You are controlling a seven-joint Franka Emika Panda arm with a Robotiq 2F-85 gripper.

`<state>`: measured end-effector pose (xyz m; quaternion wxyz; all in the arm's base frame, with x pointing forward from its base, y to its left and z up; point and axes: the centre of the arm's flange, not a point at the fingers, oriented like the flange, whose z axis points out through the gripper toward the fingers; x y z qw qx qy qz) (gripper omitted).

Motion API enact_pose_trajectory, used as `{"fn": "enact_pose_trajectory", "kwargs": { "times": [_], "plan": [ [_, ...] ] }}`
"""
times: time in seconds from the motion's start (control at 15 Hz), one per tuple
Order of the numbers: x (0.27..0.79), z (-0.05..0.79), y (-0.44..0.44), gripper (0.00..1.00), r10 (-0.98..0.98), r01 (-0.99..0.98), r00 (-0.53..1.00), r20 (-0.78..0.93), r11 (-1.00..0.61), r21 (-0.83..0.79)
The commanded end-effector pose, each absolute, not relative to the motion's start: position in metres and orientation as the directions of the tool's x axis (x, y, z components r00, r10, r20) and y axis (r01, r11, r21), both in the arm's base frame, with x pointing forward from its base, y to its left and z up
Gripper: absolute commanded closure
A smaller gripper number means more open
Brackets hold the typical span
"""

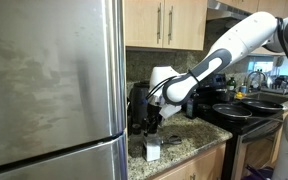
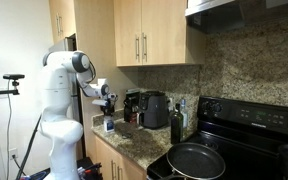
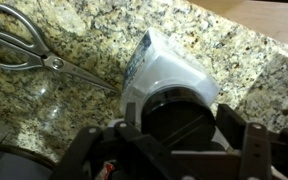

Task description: Move the salt bottle next to the stove

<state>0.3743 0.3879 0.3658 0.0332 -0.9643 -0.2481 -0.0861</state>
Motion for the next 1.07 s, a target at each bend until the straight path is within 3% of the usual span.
{"fn": "enact_pose_trajectory", "kwargs": {
  "times": [0.0,0.13,0.2,0.47,0.8,1.0],
  "plan": [
    [0.377,0.356,0.387,0.47,0.486,0.501,0.849,0.206,-0.865,-0.023],
    [0.377,0.356,0.385,0.62,0.480,0.494,0.853,0.207,-0.869,-0.020],
    [0.377,0.356,0.385,0.63,0.473,0.487,0.857,0.205,-0.873,-0.017],
    [0.376,0.356,0.385,0.63,0.450,0.461,0.867,0.212,-0.887,-0.001],
    [0.397,0.474,0.329,0.63,0.323,0.332,0.915,0.242,-0.943,0.004],
    [0.403,0.528,0.268,0.63,0.194,0.231,0.926,0.324,-0.970,-0.079]
  ]
}}
